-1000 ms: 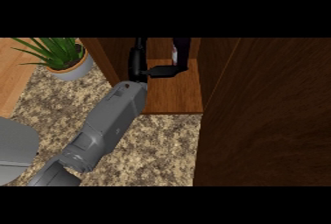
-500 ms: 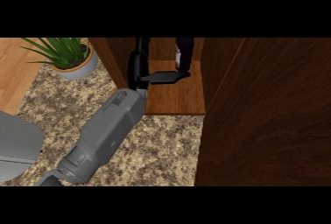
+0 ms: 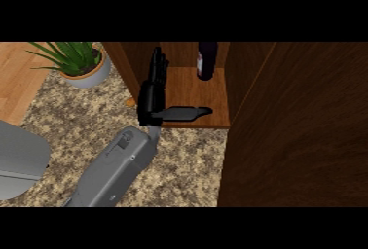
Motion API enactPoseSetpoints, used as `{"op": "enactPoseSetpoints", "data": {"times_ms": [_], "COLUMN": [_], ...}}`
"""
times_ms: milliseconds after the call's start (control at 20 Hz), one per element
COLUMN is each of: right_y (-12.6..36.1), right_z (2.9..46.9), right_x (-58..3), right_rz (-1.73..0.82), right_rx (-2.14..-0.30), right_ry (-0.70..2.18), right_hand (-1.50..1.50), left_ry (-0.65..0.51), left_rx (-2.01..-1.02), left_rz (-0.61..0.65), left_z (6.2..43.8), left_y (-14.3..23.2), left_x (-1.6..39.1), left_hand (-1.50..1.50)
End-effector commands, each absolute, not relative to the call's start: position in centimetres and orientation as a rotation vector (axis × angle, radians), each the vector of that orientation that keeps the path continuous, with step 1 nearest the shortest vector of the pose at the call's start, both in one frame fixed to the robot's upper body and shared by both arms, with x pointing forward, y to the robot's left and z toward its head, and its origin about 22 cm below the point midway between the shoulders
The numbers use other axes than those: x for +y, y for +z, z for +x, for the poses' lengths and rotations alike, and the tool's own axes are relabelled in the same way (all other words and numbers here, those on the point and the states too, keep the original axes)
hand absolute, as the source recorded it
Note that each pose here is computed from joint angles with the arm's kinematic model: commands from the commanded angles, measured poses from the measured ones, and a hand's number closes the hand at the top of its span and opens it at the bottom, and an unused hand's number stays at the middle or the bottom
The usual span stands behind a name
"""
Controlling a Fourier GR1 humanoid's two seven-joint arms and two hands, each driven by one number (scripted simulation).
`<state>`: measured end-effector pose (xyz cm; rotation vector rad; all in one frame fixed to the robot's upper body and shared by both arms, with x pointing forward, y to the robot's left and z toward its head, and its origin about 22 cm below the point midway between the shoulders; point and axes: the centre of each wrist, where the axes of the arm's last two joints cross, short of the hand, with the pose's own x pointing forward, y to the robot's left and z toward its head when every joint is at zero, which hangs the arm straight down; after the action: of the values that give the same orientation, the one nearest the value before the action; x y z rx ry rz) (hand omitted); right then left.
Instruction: Pick up the wine, place it into the cabinet and close the cabinet
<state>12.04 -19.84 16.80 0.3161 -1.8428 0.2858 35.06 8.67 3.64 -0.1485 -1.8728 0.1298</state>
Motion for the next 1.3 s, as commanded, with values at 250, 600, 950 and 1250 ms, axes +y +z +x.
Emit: {"op": "enactPoseSetpoints", "data": {"times_ms": [250,600,950,1250], "right_y": [20.1,20.5,19.1,19.4], "right_z": [7.9,8.1,7.8,7.2], "right_x": [-20.4,-20.7,-19.4,-17.5], "right_rz": [0.363,0.345,0.564,0.683], "right_rx": [-1.916,-1.885,-1.678,-1.684], "right_ry": [0.283,0.336,0.686,0.775], "right_hand": [-1.50,-1.50,1.50,1.50], "left_ry": [0.172,0.204,0.203,0.171], "left_rx": [-1.859,-1.896,-1.886,-1.890], "left_rz": [-0.223,-0.241,-0.176,-0.192], "left_z": [27.2,21.4,19.2,16.2], "left_y": [2.7,2.9,2.0,3.8], "left_x": [9.6,9.5,14.0,16.2], "left_hand": [-1.50,-1.50,-1.50,-1.50]}}
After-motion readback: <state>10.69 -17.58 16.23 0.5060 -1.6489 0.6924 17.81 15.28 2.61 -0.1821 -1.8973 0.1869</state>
